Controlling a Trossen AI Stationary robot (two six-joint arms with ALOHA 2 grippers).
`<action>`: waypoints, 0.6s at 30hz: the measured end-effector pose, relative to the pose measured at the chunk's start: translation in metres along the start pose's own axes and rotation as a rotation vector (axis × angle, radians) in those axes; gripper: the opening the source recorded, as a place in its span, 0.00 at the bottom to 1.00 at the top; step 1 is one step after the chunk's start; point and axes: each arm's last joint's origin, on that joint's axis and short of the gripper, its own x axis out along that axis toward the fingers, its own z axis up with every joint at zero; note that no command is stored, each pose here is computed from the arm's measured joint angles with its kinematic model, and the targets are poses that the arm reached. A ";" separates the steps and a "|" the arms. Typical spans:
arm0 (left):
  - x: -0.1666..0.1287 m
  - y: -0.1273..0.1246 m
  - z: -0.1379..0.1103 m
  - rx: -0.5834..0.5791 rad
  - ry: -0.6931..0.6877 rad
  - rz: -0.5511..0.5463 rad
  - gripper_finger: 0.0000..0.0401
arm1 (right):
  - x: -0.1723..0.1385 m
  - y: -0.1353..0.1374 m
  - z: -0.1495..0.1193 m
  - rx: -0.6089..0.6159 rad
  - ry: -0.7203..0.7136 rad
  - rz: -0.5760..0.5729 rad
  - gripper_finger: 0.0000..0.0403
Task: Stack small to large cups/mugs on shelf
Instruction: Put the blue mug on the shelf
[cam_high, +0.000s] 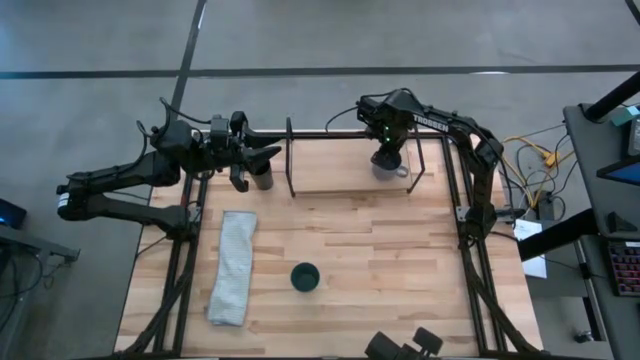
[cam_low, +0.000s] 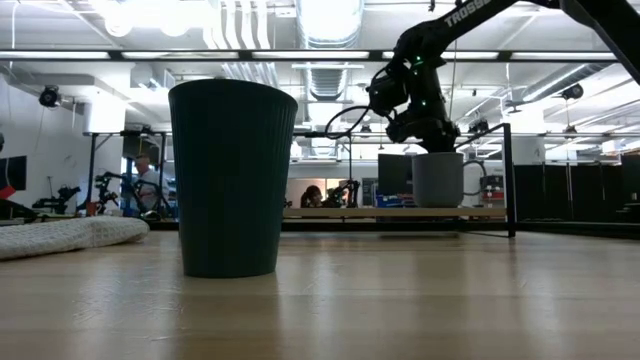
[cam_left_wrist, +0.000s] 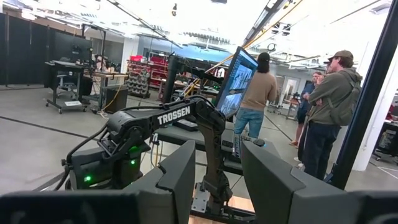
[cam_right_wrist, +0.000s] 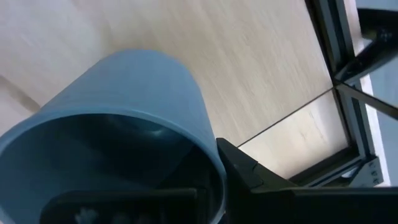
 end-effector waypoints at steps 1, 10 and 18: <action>0.000 0.000 0.000 0.000 0.000 0.000 0.29 | 0.000 0.000 0.000 -0.015 0.000 0.003 0.03; 0.000 0.000 0.000 0.000 -0.001 0.005 0.29 | 0.001 0.000 0.001 -0.070 0.001 0.004 0.03; 0.000 0.000 0.000 0.000 -0.001 0.004 0.29 | 0.001 0.000 0.001 -0.078 0.003 -0.001 0.05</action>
